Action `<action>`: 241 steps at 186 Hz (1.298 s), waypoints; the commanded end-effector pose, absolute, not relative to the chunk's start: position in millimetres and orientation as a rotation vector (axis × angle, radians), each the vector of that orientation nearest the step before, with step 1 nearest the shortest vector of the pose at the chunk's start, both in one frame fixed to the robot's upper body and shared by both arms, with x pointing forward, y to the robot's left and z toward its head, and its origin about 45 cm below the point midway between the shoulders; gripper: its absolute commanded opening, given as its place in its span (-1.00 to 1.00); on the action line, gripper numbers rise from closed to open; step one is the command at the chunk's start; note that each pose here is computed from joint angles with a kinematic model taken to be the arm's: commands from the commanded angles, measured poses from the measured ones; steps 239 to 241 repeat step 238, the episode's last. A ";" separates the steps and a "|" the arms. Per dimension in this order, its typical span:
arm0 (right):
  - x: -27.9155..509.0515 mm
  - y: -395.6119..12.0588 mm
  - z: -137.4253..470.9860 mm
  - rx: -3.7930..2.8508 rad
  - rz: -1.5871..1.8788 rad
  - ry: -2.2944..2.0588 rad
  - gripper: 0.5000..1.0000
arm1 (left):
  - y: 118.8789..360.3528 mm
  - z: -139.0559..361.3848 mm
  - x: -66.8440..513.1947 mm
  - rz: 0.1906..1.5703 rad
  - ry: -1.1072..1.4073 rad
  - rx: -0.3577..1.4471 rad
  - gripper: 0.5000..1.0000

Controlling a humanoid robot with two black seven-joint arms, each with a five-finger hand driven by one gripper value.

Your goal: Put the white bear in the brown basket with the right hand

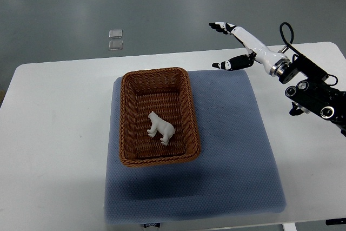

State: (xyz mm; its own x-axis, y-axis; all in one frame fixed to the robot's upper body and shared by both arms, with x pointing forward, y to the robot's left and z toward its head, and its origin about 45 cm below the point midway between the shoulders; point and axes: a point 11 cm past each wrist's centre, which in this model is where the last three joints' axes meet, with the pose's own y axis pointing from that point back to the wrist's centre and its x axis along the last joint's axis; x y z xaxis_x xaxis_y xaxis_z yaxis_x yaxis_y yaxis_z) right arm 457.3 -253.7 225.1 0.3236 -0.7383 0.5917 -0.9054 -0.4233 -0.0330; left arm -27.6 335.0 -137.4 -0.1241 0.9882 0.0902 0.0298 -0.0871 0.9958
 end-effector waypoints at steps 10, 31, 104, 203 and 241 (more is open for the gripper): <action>464.8 -285.3 216.3 2.254 0.428 -1.763 0.64 | 335.0 -137.4 -27.5 1.358 1.277 1.230 1.00; 466.3 -304.4 206.8 2.202 0.242 -1.894 0.64 | 335.0 -137.4 -27.5 1.358 1.277 1.230 1.00; 455.1 -322.8 175.4 2.176 -0.299 -2.089 0.65 | 335.0 -137.4 -27.5 1.358 1.277 1.230 1.00; 452.2 -317.9 170.3 2.205 -0.381 -2.129 0.70 | 335.0 -137.4 -27.6 1.357 1.276 1.231 1.00; 450.5 -313.9 167.0 2.212 -0.412 -2.141 0.70 | 335.0 -137.4 -27.6 1.357 1.276 1.231 1.00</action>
